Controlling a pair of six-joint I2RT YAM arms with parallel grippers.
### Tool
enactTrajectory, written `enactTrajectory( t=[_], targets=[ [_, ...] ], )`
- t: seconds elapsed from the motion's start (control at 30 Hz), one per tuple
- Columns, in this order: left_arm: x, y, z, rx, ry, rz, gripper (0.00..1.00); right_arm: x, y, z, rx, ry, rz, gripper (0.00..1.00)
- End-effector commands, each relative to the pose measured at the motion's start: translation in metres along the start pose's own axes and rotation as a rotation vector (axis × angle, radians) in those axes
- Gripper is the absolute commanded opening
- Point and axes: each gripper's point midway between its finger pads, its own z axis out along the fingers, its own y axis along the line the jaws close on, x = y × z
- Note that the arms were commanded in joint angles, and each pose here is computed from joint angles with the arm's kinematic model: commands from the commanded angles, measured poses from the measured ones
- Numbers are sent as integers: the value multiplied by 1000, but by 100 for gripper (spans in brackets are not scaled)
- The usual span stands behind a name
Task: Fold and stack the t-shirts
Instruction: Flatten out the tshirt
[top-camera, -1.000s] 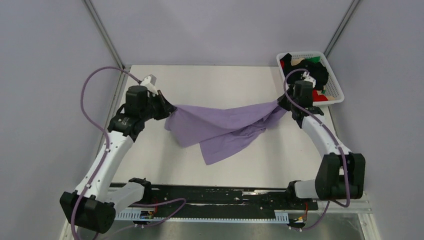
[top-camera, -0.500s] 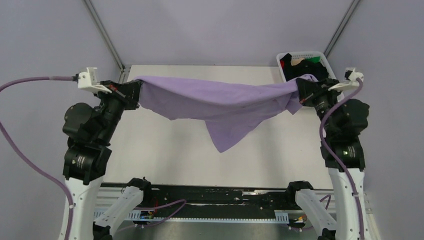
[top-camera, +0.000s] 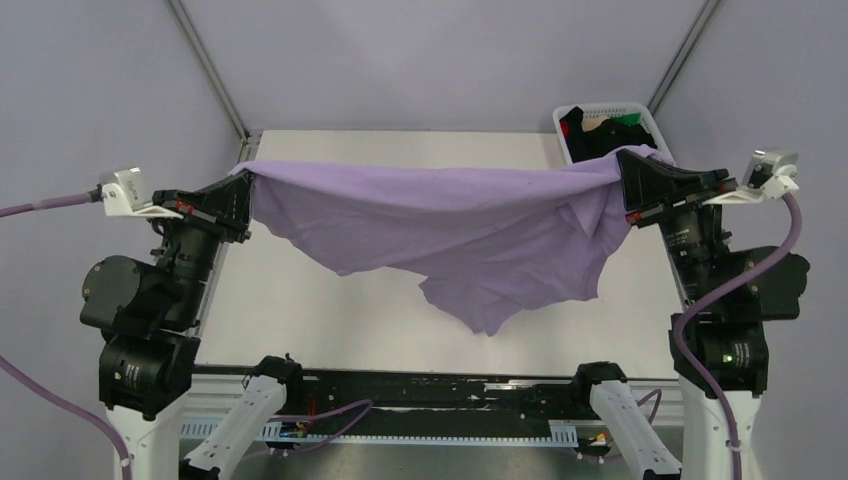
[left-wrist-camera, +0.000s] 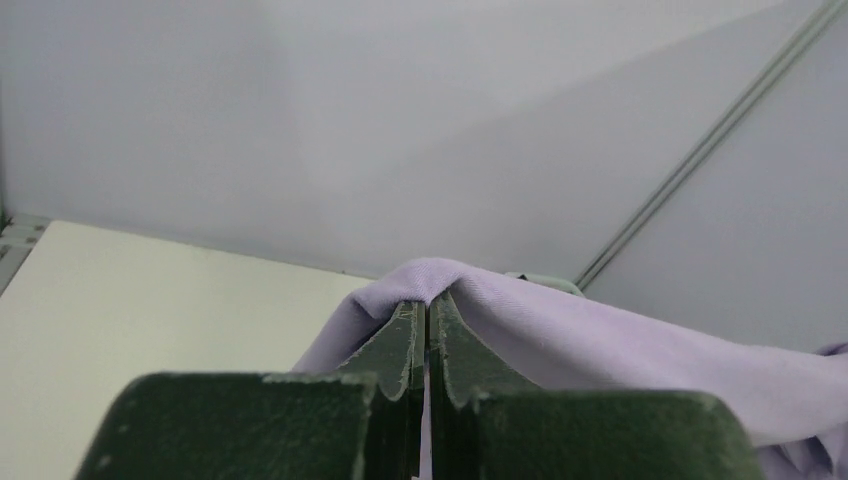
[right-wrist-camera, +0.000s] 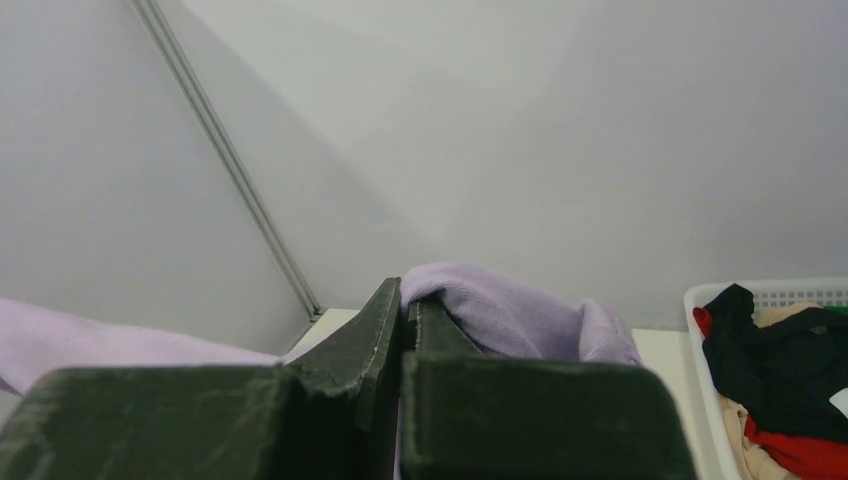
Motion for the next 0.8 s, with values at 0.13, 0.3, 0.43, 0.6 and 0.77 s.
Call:
enactTrajectory(
  t=[0.13, 0.3, 0.43, 0.6, 0.77],
  targets=[
    [120, 108, 40, -452, 273, -4, 0, 115, -108, 55, 324, 266, 45, 0],
    [251, 200, 61, -722, 641, 5, 5, 227, -195, 87, 544, 477, 41, 0],
    [312, 252, 109, -753, 793, -101, 35, 296, -246, 126, 596, 601, 7, 15],
    [342, 271, 157, -720, 904, -138, 98, 326, -244, 159, 528, 685, 71, 80],
    [352, 250, 150, -600, 940, -196, 100, 329, -237, 139, 552, 697, 92, 100]
  ],
)
